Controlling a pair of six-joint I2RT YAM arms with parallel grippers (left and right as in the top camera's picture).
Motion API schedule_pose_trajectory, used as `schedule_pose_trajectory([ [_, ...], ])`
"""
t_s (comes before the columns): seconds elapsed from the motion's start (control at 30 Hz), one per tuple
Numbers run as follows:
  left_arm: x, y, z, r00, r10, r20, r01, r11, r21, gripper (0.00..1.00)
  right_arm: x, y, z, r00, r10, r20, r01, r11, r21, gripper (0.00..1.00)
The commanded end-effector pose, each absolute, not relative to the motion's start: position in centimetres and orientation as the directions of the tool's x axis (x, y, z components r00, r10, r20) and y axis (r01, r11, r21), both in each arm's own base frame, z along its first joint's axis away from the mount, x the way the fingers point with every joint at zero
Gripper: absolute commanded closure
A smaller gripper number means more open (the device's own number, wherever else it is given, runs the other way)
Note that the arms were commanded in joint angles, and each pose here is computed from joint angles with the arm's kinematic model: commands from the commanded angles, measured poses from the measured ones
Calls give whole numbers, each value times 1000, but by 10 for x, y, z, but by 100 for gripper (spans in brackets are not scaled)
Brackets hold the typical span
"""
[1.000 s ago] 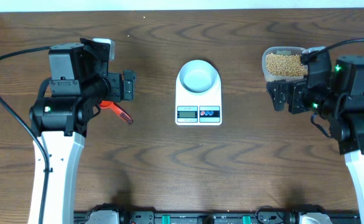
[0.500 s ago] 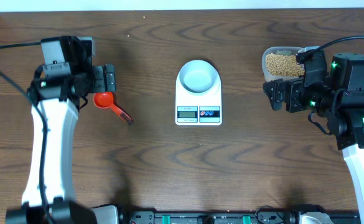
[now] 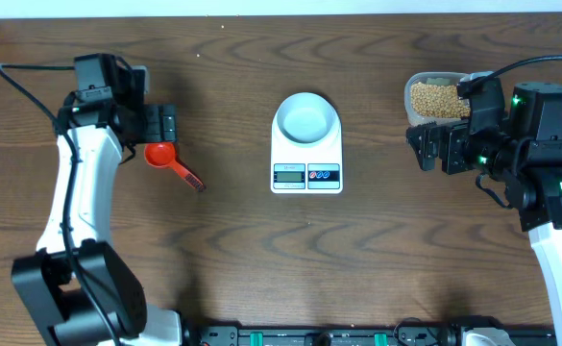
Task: Scoop item into bowl and weigh 50g on scale
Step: 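Lower left gripper and grasp the red scoop's handle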
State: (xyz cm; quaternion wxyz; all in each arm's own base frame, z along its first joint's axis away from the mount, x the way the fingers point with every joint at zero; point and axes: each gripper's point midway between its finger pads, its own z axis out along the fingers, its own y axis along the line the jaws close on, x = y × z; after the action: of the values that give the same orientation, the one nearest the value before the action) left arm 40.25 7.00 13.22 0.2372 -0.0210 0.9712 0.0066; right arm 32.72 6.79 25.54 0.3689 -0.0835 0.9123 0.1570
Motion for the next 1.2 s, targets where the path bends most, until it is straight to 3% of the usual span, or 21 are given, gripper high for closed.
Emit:
schedule_pose_trajectory([
  [0.0, 406, 90, 121, -896, -51, -441, -66, 998, 19, 2, 329, 73, 263, -703, -41, -710, -288, 929, 231, 1],
  [0.17, 411, 105, 104, -904, -22, -427, -44, 998, 42, 2, 330, 73, 262, -704, -41, -709, -287, 929, 232, 3],
  [0.3, 417, 111, 87, -910, -13, -414, -35, 998, 47, 22, 330, 73, 262, -705, -41, -708, -287, 929, 232, 4],
  [0.6, 410, 108, 33, -955, -18, -296, -22, 1000, 10, 41, 329, 73, 261, -708, -41, -705, -286, 929, 233, 4],
  [1.17, 404, 106, 3, -973, -24, -228, -22, 1000, -9, 62, 328, 73, 257, -717, -41, -696, -283, 930, 236, 6],
])
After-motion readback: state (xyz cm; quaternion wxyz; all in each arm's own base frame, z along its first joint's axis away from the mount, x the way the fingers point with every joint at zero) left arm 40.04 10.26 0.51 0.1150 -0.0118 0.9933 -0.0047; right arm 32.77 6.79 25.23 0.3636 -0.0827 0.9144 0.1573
